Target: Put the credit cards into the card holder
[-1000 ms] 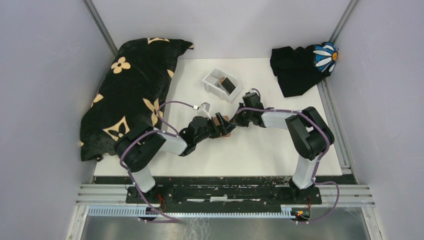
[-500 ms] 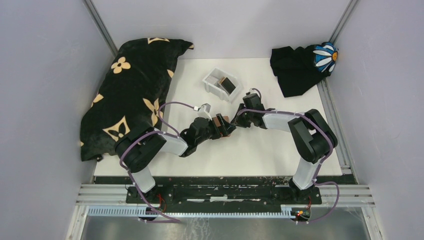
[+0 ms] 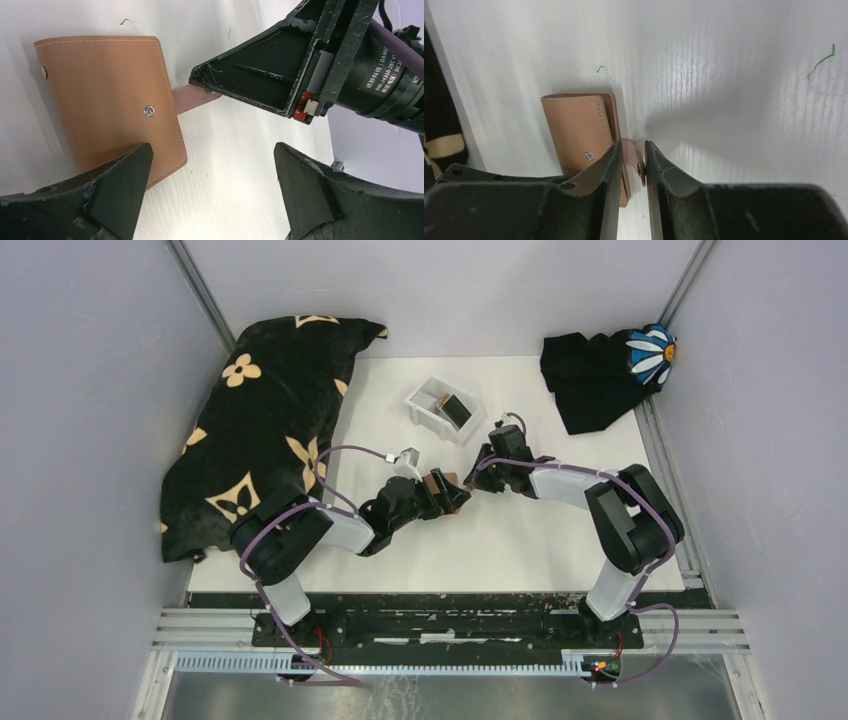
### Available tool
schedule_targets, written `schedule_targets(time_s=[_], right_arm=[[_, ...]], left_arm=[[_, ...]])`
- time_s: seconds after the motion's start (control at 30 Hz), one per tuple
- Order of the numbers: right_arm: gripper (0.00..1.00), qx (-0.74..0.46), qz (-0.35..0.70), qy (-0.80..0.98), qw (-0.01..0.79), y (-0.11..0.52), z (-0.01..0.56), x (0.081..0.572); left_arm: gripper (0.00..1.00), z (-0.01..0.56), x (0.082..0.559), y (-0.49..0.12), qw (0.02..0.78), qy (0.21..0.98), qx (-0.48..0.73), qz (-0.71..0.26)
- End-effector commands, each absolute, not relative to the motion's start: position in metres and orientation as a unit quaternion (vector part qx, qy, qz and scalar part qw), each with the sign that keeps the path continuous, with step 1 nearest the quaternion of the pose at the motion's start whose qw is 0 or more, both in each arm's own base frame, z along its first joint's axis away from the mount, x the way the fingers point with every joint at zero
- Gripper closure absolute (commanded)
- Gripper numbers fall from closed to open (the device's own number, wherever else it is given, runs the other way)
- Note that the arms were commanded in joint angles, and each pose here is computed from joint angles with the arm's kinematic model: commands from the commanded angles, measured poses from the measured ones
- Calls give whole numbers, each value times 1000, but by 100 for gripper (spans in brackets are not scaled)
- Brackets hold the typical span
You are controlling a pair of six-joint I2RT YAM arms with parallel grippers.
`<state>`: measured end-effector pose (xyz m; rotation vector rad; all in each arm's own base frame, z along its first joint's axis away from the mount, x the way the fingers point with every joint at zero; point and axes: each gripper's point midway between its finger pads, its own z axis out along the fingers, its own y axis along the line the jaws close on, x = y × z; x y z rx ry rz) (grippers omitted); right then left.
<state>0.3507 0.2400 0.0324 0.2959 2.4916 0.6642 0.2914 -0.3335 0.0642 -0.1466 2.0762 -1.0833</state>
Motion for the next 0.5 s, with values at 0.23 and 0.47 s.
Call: schedule_targets(time_s=[0.23,0.47], right_arm=[[74,102,243,917,300,234,55,352],[76,102,245,916,300,232,58,347]], left_arm=[[1,77,295,-329,409,804,-66,-427],[1,75,295,-327,410,805,-71,-423]])
